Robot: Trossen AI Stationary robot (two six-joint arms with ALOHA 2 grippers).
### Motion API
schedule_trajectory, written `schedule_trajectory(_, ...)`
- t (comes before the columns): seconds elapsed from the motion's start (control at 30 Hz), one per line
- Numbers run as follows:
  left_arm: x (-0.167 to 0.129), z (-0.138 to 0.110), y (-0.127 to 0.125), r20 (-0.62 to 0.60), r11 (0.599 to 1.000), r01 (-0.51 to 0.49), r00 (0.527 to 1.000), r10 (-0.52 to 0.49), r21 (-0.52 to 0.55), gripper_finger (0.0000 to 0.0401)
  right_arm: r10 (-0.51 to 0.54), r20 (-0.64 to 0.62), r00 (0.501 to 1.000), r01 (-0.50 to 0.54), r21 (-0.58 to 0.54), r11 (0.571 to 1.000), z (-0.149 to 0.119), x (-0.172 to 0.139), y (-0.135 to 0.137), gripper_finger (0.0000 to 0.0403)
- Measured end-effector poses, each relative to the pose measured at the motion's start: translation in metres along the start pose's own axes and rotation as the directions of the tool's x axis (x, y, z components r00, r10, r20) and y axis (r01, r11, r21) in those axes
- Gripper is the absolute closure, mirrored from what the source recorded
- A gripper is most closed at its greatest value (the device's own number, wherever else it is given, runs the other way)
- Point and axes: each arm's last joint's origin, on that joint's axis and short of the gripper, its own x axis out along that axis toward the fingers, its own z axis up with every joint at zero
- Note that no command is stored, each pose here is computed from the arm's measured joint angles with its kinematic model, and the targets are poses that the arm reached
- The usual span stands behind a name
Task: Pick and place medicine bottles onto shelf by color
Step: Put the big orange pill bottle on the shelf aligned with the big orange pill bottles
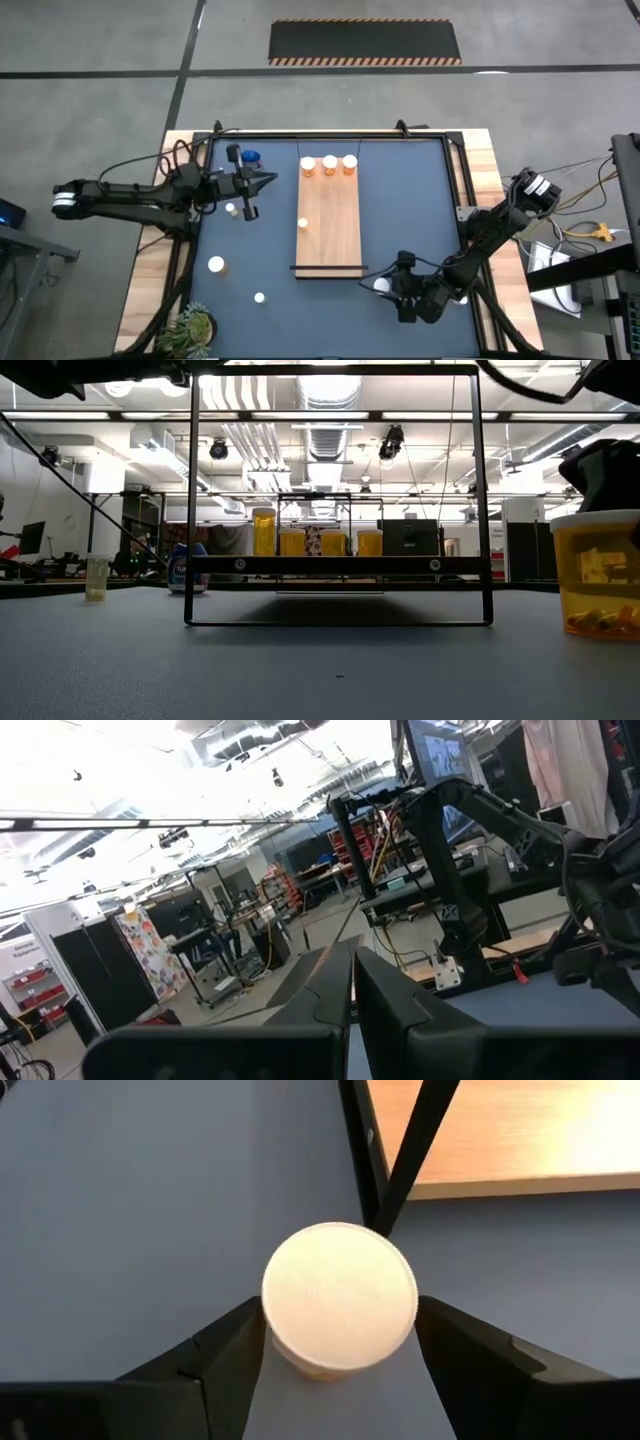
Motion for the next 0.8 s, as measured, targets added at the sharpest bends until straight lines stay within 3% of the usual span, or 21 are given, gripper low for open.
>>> schedule_trajectory(0.37,0.0,-0.001,0.0,-0.001,1.0,0.001,1.0,-0.001,0.0,0.0401,-0.001,0.016,1.0,0.001,0.009,1.0,0.001,0.0,0.0,0.0212)
schedule_trajectory(0.6,0.0,-0.001,0.0,-0.001,1.0,0.0,1.0,0.0,0.0,0.0401,0.009,0.005,1.0,-0.009,0.014,1.0,0.002,-0.004,-0.001,0.0204)
schedule_trajectory(0.8,0.0,0.001,0.001,0.008,1.0,-0.004,1.0,0.004,-0.001,0.0401,-0.027,-0.035,0.999,0.031,0.105,0.994,0.009,-0.028,-0.018,0.0207)
